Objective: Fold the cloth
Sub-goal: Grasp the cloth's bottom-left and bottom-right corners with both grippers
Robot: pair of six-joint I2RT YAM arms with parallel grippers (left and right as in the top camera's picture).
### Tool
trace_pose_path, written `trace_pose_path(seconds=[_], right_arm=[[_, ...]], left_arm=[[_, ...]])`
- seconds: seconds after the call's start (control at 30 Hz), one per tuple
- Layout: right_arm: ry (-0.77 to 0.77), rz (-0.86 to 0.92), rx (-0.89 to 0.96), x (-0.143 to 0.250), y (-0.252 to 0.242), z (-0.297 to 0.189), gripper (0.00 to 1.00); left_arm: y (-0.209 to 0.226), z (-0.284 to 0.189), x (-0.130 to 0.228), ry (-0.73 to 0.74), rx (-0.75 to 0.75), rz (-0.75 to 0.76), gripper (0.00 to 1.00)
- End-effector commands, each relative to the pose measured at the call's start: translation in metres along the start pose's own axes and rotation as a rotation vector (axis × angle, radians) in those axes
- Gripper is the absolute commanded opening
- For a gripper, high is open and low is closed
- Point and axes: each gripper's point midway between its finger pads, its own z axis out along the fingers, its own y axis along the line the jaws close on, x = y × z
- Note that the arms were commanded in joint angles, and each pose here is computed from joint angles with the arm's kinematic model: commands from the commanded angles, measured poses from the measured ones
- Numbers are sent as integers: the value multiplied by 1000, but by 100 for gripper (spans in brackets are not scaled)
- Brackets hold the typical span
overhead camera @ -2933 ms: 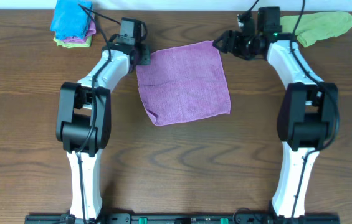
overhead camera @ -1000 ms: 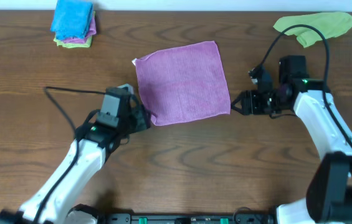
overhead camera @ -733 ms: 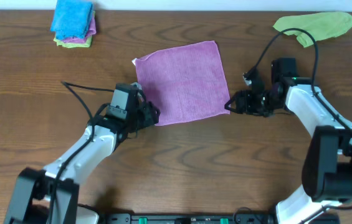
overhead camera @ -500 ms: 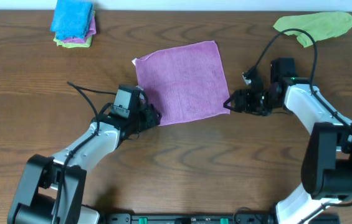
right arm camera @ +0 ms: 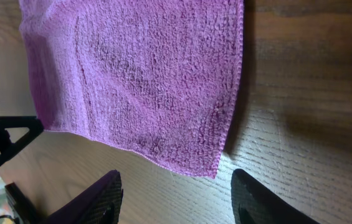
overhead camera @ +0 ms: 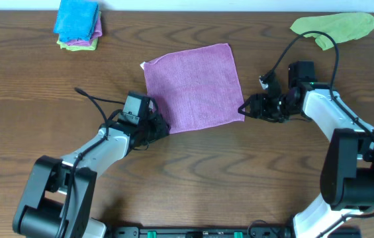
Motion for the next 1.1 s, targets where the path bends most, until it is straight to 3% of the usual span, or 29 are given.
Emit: trace_pose_path(seconds=[0.0, 0.4, 1.07], right_arm=[[7, 36, -23, 1, -3, 0, 56], [8, 38, 4, 2, -7, 0, 55], [82, 119, -49, 16, -10, 17, 53]], left_arm=[[4, 5, 2, 8, -6, -8, 43], [2, 5, -2, -4, 1, -6, 7], [26, -3, -8, 17, -27, -87, 6]])
